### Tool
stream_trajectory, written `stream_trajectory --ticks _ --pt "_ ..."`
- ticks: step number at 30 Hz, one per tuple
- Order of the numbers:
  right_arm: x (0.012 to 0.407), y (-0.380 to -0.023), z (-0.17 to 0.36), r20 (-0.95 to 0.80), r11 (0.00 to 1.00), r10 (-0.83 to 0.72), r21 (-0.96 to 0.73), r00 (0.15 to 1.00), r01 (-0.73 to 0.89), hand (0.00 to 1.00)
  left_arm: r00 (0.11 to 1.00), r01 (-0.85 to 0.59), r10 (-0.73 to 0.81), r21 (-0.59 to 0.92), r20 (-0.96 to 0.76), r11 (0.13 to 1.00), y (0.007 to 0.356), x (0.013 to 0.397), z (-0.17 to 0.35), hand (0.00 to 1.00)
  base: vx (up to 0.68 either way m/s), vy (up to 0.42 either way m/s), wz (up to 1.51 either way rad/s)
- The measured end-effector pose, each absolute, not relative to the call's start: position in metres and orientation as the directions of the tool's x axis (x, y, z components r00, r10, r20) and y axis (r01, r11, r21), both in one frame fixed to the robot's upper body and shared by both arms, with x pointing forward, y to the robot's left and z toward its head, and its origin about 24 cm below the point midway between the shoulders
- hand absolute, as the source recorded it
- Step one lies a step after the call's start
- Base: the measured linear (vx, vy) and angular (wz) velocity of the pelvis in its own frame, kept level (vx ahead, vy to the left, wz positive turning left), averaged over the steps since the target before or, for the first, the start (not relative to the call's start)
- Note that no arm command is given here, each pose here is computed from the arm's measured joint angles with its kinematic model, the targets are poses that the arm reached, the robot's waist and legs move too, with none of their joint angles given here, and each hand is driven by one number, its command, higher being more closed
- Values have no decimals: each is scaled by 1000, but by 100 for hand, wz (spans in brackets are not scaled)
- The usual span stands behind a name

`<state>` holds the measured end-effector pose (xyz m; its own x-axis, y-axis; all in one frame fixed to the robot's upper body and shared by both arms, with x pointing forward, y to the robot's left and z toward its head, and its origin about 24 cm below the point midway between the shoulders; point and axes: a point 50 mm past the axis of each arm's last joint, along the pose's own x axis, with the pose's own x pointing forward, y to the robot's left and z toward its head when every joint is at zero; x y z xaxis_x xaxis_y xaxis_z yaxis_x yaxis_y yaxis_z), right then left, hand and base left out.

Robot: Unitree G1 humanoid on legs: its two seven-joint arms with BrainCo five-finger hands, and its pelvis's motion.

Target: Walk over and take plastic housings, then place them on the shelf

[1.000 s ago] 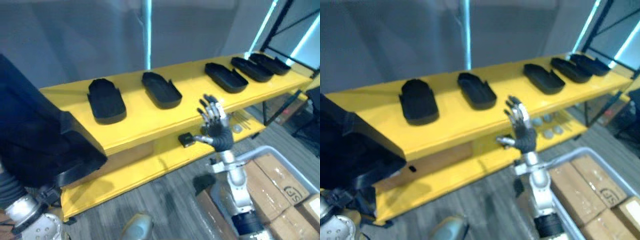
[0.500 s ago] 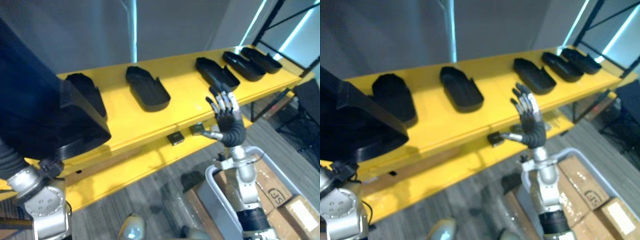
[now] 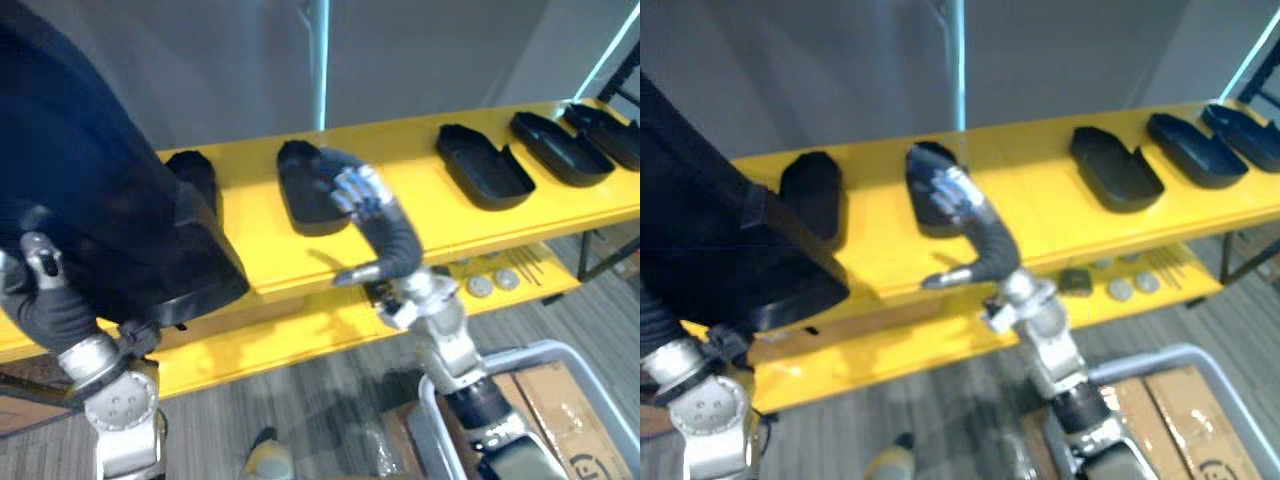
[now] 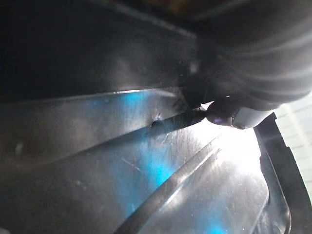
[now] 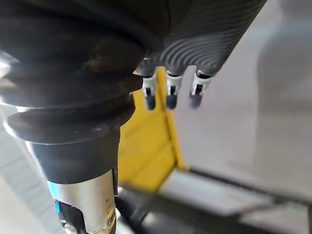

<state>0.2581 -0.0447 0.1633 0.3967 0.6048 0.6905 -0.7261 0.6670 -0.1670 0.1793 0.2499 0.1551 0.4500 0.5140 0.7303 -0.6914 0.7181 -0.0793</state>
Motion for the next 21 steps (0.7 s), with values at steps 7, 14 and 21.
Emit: stream_trajectory --ticks 7,14,21 --pt "255 -16 143 616 636 659 -149 433 -757 0 453 -816 588 47 670 576 277 145 132 100 -38 20 42" --pt "256 -39 114 546 728 605 -83 580 -680 0 508 -783 602 39 616 620 271 139 121 100 6 -1 40" --pt "251 -120 79 450 944 295 -1 843 -330 0 560 -742 567 61 605 668 263 149 120 100 -40 11 5"
